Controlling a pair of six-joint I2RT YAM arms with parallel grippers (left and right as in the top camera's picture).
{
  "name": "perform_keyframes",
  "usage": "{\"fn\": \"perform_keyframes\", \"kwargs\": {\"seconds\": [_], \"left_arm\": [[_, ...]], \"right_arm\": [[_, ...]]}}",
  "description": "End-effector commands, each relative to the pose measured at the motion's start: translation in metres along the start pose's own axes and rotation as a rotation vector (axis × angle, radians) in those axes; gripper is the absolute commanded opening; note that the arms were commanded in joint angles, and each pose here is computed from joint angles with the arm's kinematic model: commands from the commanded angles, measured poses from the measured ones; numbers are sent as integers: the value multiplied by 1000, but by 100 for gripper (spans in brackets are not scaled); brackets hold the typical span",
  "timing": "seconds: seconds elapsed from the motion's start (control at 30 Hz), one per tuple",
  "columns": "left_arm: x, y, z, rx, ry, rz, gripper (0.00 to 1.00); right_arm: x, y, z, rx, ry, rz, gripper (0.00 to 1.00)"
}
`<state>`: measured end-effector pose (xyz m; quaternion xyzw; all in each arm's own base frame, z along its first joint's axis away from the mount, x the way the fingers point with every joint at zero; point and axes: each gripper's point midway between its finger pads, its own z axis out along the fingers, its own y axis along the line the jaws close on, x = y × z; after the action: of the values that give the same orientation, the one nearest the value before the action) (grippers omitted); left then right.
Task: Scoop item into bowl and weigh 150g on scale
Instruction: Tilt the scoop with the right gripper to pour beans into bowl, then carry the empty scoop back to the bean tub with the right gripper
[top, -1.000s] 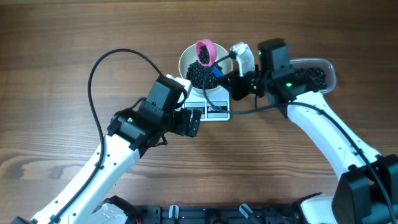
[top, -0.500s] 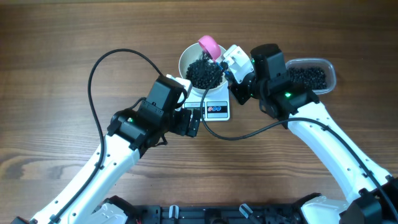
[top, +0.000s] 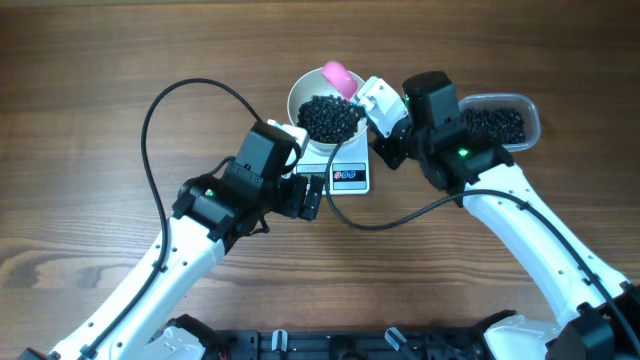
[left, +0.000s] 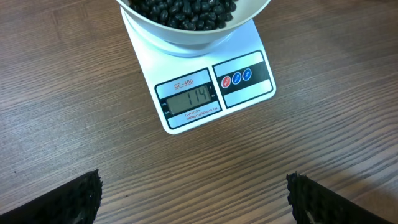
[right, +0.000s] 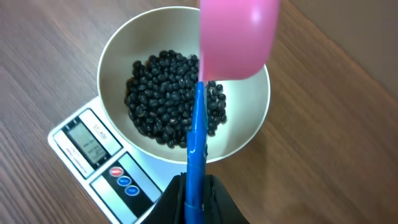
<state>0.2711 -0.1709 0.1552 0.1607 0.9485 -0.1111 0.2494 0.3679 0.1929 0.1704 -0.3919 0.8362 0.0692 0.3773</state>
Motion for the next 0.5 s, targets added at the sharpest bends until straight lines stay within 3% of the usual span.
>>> {"fn": "perform_keyframes", "kwargs": {"seconds": [0.0,0.1,0.2,0.23,0.3,0.47], "left_arm": [[4,2,3,2,11,6,100],[4,2,3,2,11,6,100],[4,2,3,2,11,6,100],[4,2,3,2,10,6,100],[4,2,3,2,11,6,100],[4,2,3,2,11,6,100]], "right_arm": [[-19,-7,-12,24,-54,260,4],[-34,-24,-34,66,-136,321,4],[-25,-91,-83,321,-189,351,4],[-8,-124,-106,454,-175,402,4],[32,-154,-127,549,-86,444,4],[147,-164,-142,567,263,634,6]]}}
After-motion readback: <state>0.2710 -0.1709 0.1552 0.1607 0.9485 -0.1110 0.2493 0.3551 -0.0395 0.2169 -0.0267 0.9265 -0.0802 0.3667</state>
